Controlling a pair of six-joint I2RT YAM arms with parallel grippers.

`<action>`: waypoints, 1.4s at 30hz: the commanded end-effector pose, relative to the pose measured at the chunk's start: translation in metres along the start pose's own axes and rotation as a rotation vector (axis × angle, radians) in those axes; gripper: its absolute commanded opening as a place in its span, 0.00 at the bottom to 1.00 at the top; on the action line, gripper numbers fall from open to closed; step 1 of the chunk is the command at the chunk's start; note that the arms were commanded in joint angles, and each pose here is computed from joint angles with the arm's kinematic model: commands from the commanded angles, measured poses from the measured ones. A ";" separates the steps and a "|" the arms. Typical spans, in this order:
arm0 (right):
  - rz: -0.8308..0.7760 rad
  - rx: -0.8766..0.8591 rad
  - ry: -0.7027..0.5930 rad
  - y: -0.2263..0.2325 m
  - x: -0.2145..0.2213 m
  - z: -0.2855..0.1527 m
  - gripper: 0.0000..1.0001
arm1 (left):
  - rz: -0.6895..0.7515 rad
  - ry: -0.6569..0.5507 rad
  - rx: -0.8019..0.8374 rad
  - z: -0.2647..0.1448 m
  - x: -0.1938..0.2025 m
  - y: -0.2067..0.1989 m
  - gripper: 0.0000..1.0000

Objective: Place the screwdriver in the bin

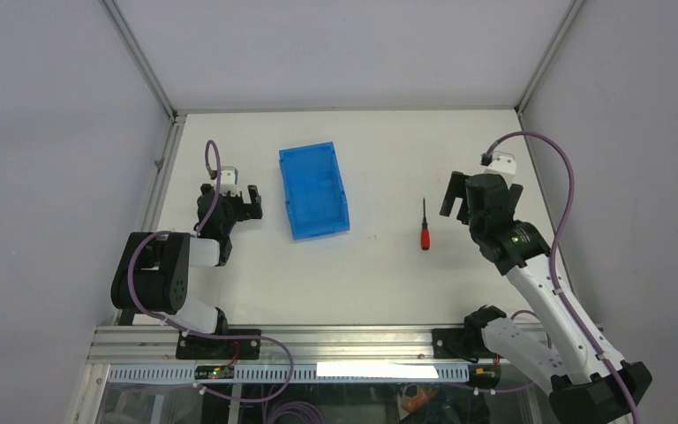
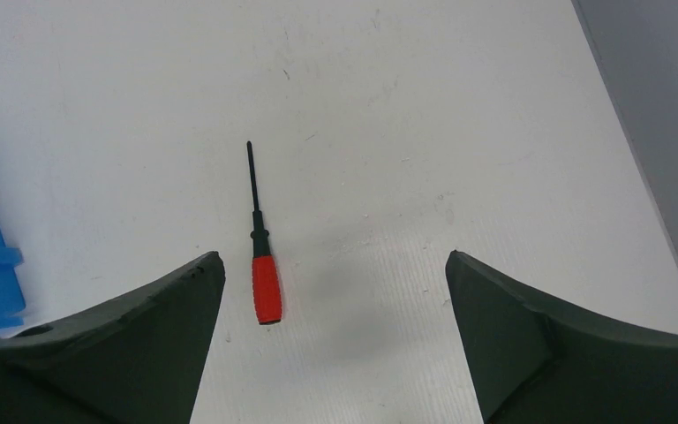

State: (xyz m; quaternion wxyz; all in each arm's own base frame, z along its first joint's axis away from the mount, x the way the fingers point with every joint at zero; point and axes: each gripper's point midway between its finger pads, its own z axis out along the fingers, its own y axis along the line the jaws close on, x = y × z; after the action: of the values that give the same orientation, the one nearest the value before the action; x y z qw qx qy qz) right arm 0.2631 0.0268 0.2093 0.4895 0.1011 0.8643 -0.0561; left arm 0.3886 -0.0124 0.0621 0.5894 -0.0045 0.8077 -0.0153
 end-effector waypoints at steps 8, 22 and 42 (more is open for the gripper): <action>-0.014 -0.151 0.080 0.033 0.003 0.000 0.99 | -0.015 -0.054 0.009 0.000 -0.017 -0.004 0.99; -0.082 -0.165 0.428 0.081 0.088 0.058 0.99 | -0.015 -0.055 0.009 0.000 -0.018 -0.004 0.99; -0.073 -0.045 0.685 0.076 0.164 0.097 0.53 | -0.016 -0.055 0.009 0.000 -0.018 -0.004 0.99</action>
State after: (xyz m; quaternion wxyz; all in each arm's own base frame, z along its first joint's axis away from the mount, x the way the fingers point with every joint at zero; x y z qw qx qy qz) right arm 0.2718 0.1024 0.0200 0.1709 0.0442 0.9842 -0.0123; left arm 0.3886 -0.0124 0.0621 0.5894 -0.0045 0.8077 -0.0153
